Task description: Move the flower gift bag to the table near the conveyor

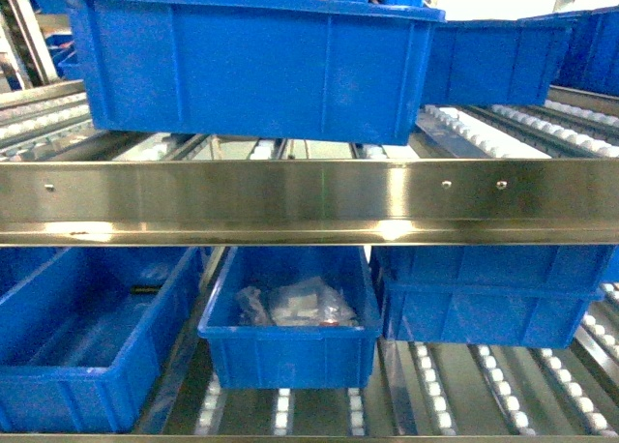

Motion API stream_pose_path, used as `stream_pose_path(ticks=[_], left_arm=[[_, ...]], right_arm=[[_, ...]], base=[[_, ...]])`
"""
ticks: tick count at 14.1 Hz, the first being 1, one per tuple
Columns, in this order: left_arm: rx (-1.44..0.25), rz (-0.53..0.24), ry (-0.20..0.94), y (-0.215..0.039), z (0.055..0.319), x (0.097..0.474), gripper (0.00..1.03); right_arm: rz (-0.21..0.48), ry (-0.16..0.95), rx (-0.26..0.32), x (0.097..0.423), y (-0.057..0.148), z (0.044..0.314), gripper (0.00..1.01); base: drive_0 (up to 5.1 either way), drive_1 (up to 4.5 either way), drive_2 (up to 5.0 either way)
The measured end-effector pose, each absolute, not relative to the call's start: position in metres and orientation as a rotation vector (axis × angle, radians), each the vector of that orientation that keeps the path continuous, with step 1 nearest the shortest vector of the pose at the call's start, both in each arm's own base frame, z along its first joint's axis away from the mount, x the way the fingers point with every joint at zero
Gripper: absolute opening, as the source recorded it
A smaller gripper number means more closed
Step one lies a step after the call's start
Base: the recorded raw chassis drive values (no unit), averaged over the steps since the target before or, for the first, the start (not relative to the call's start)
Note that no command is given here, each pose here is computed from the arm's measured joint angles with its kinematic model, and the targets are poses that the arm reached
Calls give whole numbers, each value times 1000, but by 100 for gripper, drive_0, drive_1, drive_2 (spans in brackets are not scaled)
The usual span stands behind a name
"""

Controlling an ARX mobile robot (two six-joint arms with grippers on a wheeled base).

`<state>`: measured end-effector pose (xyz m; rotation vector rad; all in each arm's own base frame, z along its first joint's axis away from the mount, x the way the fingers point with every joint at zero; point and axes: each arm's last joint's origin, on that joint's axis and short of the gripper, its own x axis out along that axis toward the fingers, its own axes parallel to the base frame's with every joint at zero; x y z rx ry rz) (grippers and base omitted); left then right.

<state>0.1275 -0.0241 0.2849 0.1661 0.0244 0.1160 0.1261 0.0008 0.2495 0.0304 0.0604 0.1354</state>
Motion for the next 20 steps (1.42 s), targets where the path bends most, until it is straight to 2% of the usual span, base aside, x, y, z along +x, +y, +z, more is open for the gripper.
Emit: stream_pose_path(ticks=[20], left_arm=[[166,116,24,-24,285,127,2]], right_arm=[[136,59,31,126,1,250,2]], base=[[-472,104,372]])
